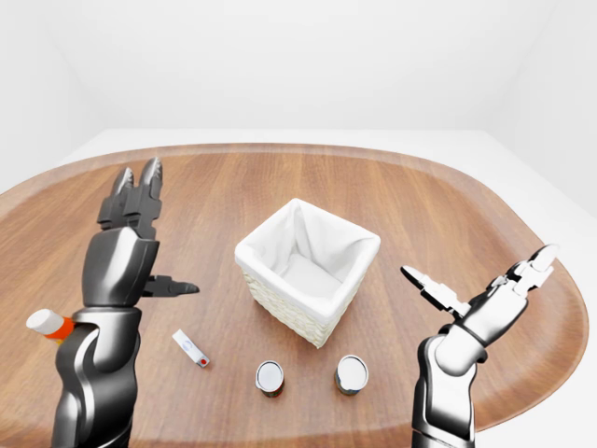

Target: Pick up the alphabet soup and the cream cheese box, and put them in the basket.

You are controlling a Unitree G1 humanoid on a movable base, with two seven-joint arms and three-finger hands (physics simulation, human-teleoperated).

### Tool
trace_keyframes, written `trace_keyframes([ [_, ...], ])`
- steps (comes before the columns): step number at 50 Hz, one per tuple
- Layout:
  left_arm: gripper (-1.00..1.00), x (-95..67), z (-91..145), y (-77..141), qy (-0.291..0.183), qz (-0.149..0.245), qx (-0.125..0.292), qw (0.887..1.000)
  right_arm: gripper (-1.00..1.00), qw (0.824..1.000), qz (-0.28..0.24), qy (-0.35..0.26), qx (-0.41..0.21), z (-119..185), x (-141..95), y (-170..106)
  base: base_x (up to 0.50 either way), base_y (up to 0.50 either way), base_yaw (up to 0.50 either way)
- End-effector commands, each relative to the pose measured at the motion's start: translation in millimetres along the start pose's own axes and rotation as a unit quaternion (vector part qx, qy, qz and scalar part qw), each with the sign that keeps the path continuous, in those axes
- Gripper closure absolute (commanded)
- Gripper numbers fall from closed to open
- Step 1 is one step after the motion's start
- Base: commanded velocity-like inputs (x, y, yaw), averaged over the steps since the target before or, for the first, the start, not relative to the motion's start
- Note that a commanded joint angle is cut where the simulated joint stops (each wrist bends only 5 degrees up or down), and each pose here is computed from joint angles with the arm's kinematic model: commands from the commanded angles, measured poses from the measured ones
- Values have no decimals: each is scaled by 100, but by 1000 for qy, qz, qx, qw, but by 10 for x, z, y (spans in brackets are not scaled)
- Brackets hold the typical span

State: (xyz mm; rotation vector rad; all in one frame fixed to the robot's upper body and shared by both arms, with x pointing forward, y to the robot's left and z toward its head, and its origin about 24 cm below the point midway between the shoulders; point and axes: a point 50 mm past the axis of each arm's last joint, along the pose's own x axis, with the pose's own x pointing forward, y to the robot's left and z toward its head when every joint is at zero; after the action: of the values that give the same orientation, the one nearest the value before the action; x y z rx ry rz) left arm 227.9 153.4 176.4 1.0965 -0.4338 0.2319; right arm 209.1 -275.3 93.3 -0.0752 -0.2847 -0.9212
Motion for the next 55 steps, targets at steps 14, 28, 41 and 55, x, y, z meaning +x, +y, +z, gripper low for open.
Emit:
trace_keyframes([
  [14,-100,-50,-124,96,74,-44,207,974,-100,1000,1,-4,-8,5,-6,1,0,0,0],
  [28,-100,-62,-111,86,71,-31,191,978,-100,1000,0,-8,2,38,-1,3,0,0,0],
  [41,-100,-62,-110,85,71,-31,191,978,-100,1000,0,-8,2,38,-1,3,0,0,0],
  [55,-100,-184,-189,40,90,-61,206,973,-100,1000,5,-6,-19,-9,-2,18,0,0,0],
])
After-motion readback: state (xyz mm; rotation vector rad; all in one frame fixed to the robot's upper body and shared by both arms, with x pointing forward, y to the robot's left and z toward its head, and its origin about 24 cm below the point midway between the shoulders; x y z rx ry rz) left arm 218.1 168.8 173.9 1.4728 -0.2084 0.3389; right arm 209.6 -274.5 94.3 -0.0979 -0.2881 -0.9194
